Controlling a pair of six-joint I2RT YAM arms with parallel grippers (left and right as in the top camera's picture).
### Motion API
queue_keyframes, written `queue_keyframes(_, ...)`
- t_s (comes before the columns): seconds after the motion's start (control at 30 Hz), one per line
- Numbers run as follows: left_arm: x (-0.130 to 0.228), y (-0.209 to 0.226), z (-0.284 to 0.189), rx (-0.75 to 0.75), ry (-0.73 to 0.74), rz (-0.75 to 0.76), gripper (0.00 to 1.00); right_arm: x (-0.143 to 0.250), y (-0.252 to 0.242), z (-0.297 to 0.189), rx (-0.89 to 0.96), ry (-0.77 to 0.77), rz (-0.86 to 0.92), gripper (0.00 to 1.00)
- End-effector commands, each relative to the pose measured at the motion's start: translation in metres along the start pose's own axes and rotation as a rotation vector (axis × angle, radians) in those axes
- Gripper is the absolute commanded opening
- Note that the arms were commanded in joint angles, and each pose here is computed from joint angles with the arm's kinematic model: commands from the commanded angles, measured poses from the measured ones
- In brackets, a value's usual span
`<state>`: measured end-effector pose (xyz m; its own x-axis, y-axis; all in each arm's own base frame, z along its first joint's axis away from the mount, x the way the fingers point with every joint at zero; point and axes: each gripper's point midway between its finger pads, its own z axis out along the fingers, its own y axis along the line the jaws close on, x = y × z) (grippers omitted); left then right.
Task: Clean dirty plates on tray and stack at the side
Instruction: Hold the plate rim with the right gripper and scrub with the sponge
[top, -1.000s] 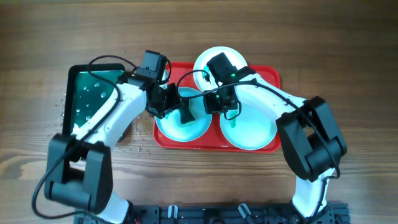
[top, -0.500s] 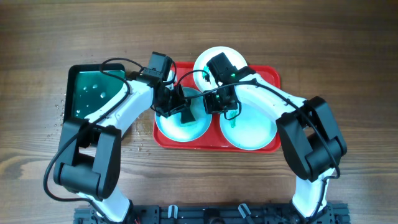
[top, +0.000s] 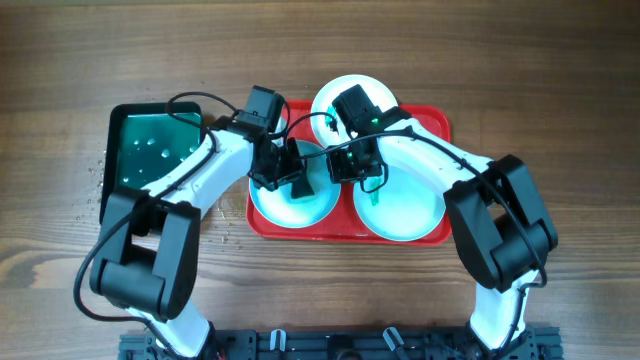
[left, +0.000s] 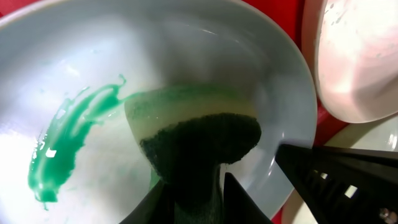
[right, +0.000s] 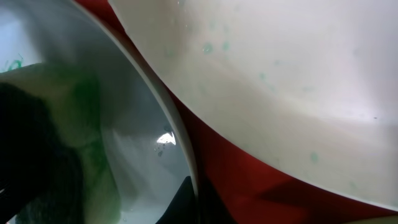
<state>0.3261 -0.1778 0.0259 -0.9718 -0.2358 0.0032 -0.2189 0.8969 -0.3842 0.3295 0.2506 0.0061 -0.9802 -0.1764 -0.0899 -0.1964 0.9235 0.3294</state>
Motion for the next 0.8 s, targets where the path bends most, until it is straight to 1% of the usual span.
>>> queue_keyframes(0.0,0.007,0.002,0.009,-0.047,0.005,0.027,0.22,0.006,0.005,0.006,-0.032,0.028,-0.004,0.05)
queue_keyframes(0.17,0.007,0.005,0.012,-0.082,-0.008,0.040,0.24,0.006,0.005,0.006,-0.032,0.028,-0.004,0.05)
queue_keyframes(0.23,0.008,0.008,0.017,-0.092,0.005,0.036,0.24,0.006,0.005,0.006,-0.032,0.029,-0.003,0.05)
queue_keyframes(0.3,0.010,0.011,0.020,-0.103,0.018,0.031,0.19,0.007,0.005,0.006,-0.031,0.030,-0.004,0.05)
queue_keyframes(0.33,0.012,0.014,0.023,-0.111,0.028,0.027,0.15,0.007,0.005,0.006,-0.031,0.031,-0.003,0.05)
queue_keyframes(0.37,0.012,0.015,0.024,-0.114,0.031,0.026,0.04,0.007,0.005,0.006,-0.031,0.031,-0.003,0.05)
queue_keyframes(0.53,0.003,0.021,0.023,-0.149,-0.016,0.030,0.04,0.007,0.005,0.006,-0.031,0.030,-0.003,0.05)
queue_keyframes(0.63,-0.004,0.014,0.023,-0.121,-0.045,0.041,0.04,0.006,0.005,0.006,-0.032,0.027,-0.004,0.05)
queue_keyframes(0.77,-0.025,-0.003,0.022,-0.059,-0.127,0.068,0.04,0.006,0.005,0.006,-0.032,0.027,-0.004,0.05)
